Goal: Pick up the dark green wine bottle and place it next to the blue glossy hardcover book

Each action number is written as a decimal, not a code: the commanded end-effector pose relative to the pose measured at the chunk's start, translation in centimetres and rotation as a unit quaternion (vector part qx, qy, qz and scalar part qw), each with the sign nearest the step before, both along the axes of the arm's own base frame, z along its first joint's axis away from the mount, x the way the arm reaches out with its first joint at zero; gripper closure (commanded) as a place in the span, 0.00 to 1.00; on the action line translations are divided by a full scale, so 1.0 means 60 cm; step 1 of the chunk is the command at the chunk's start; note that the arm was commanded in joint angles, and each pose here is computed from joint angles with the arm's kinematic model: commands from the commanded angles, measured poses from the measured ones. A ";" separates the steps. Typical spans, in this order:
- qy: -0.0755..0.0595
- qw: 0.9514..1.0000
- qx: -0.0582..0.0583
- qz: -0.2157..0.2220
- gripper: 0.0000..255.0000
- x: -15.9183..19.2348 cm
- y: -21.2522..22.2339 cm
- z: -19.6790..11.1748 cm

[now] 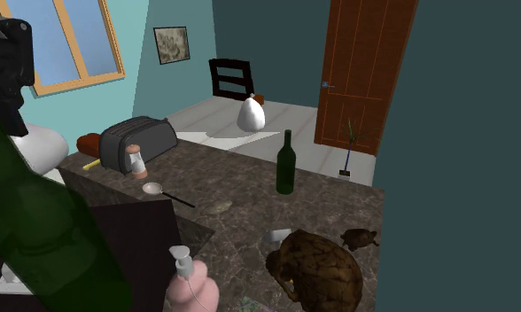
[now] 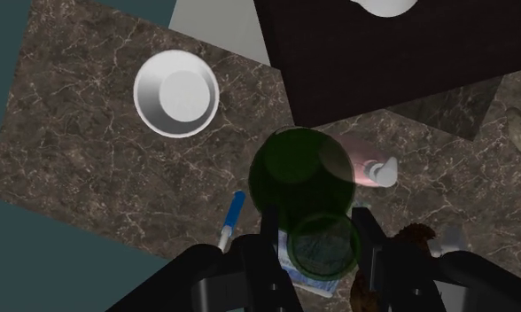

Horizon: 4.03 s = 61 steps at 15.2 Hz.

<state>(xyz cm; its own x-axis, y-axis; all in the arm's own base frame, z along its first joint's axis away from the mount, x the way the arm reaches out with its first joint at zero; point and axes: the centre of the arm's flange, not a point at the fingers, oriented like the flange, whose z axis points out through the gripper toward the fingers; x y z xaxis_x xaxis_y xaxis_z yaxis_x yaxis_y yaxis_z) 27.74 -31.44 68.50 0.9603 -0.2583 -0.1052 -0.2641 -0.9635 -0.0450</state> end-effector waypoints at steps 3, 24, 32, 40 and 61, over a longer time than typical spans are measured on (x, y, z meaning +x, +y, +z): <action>0.000 1.000 0.000 0.000 1.00 -0.001 -0.001 -0.035; 0.000 1.000 0.000 0.000 1.00 -0.001 -0.001 -0.220; 0.000 1.000 0.000 0.000 1.00 -0.001 -0.001 -0.290; 0.000 1.000 0.000 0.000 1.00 -0.001 -0.001 -0.361; 0.000 1.000 0.000 0.000 1.00 -0.001 -0.001 -0.546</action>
<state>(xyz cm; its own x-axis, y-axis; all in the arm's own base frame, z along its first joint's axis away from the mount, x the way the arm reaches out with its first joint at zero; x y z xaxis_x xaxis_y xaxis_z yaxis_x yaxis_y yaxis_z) 27.66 -31.49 36.38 0.9603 -0.2582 -0.1053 -0.2640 -0.9635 -0.0452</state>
